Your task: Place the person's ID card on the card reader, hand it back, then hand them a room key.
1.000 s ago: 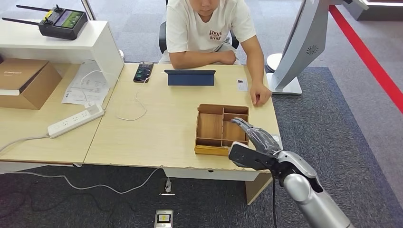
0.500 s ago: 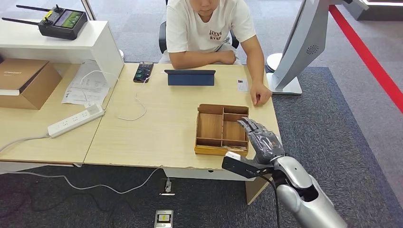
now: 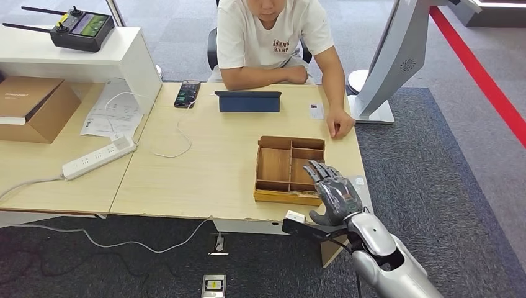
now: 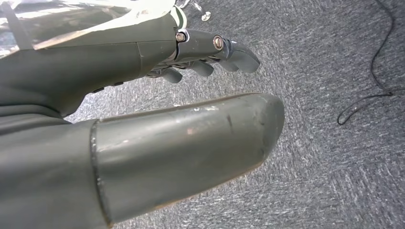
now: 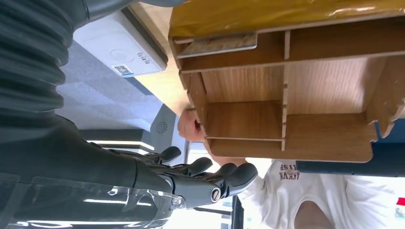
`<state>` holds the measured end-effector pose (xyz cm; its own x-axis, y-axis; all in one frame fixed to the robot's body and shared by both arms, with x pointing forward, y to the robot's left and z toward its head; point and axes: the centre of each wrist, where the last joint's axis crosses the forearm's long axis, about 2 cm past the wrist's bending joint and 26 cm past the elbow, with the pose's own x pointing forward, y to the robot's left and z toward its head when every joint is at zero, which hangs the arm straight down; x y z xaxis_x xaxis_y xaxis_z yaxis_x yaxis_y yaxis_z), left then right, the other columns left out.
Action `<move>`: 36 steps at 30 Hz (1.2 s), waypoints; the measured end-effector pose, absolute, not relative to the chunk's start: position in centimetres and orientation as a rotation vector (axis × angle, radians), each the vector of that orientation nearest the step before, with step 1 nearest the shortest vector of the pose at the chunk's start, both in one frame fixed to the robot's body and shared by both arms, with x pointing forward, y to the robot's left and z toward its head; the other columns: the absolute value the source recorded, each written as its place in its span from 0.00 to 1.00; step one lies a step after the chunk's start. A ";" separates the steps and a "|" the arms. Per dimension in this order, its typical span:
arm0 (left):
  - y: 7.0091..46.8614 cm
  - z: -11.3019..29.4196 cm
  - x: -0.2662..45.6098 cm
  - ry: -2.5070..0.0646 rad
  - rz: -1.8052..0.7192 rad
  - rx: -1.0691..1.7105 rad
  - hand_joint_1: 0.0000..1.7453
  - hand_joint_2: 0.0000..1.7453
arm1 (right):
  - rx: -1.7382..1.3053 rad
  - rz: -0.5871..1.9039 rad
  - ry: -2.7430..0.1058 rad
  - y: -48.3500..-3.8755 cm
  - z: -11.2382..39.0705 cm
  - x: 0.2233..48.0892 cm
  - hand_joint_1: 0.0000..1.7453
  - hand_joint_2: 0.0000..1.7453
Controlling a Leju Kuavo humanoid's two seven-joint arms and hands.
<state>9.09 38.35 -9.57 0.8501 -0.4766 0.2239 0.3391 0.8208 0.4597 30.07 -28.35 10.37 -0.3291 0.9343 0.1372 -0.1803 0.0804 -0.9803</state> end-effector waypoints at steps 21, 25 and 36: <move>38.3 -9.6 9.2 -0.354 -0.439 0.429 0.00 0.00 | -0.844 1.408 -1.570 -24.4 8.4 30.4 0.00 1.00; 38.3 -9.6 9.2 -0.352 -0.437 0.430 0.00 0.00 | -0.857 1.395 -1.574 -23.9 7.9 30.7 0.00 1.00; 38.3 -9.6 9.2 -0.346 -0.427 0.436 0.00 0.00 | -0.825 1.408 -1.533 -23.6 6.1 31.0 0.00 1.00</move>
<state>9.17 38.28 -9.55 0.8550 -0.4652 0.2292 0.3202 0.8212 0.4724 30.98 -23.57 6.06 -0.3999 0.9022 0.1617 -0.0849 0.1392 -0.9866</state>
